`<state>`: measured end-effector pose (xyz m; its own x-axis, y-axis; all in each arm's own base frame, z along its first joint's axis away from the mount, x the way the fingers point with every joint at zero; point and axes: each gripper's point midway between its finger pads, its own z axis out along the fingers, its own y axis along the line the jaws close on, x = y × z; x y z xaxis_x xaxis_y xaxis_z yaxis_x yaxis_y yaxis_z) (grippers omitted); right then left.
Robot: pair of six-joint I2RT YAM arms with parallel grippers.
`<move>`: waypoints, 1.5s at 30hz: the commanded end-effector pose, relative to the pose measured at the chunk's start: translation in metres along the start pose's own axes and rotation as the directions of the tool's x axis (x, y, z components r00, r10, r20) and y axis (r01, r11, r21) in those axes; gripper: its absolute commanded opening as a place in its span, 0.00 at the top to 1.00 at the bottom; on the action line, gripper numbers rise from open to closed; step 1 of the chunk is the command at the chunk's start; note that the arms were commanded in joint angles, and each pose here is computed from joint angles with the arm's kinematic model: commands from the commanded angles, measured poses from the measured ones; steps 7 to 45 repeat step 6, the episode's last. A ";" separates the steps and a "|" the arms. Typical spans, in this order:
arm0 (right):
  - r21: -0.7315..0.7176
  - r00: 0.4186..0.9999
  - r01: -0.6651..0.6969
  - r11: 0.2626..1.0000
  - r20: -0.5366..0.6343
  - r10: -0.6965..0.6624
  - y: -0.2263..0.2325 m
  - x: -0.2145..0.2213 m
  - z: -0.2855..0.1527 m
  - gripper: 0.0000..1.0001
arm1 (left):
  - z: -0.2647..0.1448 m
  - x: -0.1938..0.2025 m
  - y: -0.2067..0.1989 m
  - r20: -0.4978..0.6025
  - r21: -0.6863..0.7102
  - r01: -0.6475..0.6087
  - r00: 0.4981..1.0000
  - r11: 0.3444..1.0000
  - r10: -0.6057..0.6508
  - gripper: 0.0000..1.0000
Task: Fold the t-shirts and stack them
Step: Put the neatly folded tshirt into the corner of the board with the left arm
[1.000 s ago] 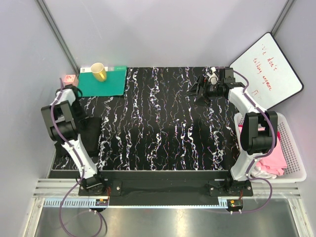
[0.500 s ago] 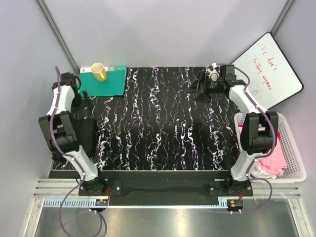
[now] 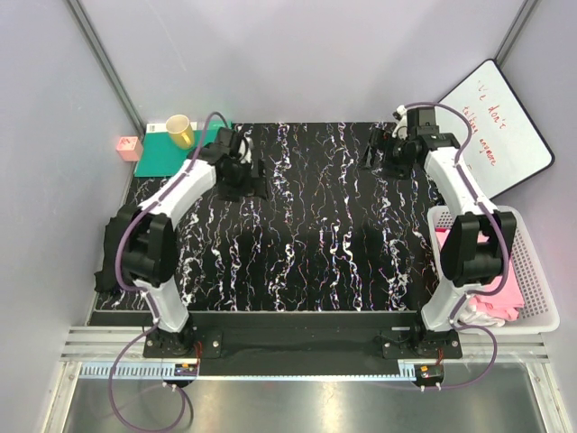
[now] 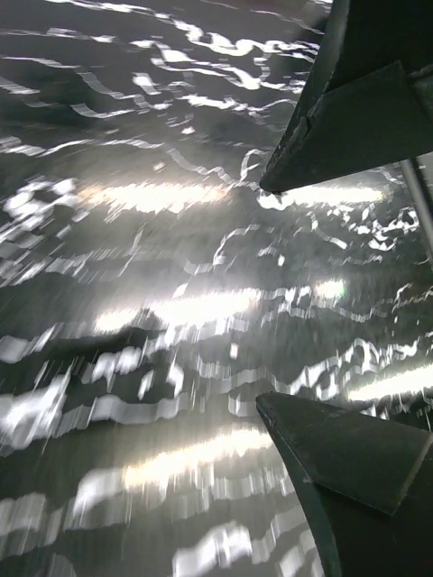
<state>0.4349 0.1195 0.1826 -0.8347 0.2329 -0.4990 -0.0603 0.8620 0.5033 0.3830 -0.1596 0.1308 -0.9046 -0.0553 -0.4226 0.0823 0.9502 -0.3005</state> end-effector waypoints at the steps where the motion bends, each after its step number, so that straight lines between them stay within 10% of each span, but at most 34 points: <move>1: 0.261 0.985 0.128 0.957 0.076 -0.153 -0.033 -0.014 -0.047 0.00 | -0.002 -0.005 -0.029 0.009 0.119 -0.053 0.999 0.992 0.052 0.01; 45: 0.273 0.986 0.120 0.955 0.078 -0.147 -0.035 -0.005 -0.053 0.00 | -0.009 -0.016 -0.032 0.048 0.114 -0.105 0.994 0.988 0.100 0.01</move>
